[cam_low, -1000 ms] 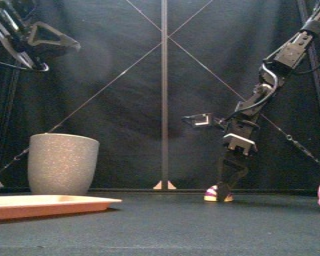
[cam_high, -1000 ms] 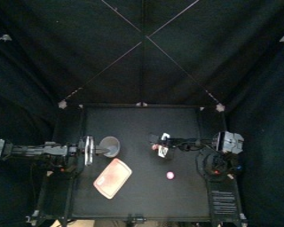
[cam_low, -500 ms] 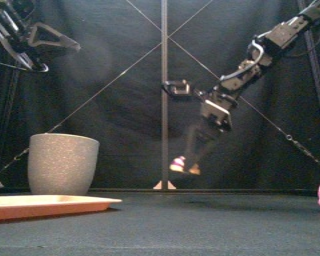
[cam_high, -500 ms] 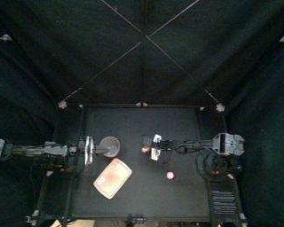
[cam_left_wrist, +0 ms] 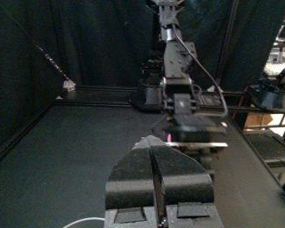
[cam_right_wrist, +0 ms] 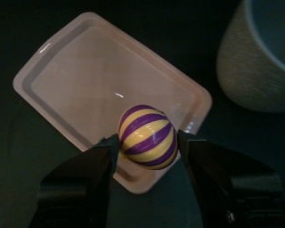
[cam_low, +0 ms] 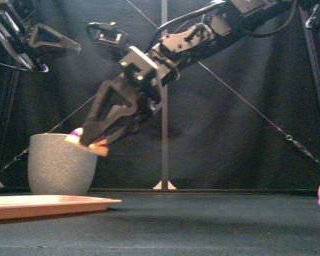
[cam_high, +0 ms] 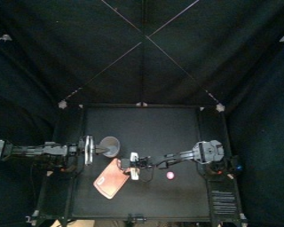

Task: Pick the onion then place it on the pink plate
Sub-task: Place onion on the pink plate

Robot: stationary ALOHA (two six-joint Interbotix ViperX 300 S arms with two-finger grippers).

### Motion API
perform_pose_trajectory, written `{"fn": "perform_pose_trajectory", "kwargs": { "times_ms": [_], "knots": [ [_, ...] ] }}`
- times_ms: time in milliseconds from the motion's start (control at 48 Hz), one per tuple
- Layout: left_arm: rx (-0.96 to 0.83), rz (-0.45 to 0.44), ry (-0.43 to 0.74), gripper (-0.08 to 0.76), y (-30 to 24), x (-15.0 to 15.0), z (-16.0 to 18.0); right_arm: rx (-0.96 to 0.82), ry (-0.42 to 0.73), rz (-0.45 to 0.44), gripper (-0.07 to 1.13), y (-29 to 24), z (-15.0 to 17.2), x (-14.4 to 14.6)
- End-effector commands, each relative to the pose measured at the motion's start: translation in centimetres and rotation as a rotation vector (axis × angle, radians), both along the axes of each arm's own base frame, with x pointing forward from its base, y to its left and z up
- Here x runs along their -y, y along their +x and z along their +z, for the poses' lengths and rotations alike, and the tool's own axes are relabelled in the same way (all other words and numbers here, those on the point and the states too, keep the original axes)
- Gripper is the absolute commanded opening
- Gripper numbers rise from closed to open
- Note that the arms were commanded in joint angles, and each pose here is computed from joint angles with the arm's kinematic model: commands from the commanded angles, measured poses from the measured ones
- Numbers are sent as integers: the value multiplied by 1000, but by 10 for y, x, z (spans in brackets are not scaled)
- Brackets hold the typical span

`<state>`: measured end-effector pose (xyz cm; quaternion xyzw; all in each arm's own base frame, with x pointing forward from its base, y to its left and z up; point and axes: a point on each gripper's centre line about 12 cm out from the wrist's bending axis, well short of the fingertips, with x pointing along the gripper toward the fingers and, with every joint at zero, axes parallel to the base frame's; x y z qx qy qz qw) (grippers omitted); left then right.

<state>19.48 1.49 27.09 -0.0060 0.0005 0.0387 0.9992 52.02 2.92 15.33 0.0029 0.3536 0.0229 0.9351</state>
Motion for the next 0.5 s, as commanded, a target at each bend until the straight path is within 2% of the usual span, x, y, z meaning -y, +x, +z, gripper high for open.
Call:
{"fn": "perform_pose_trajectory", "kwargs": {
  "times_ms": [21, 167, 500],
  "knots": [
    [12, 13, 4, 57, 1, -3, 4, 64, 14, 7, 817, 23, 18, -8],
    [6, 26, 2, 57, 0, -5, 2, 57, 22, 25, 819, 44, 7, -22],
    [4, 30, 8, 57, -1, -6, 1, 32, 59, 8, 833, 69, -1, -30]
  ]
}}
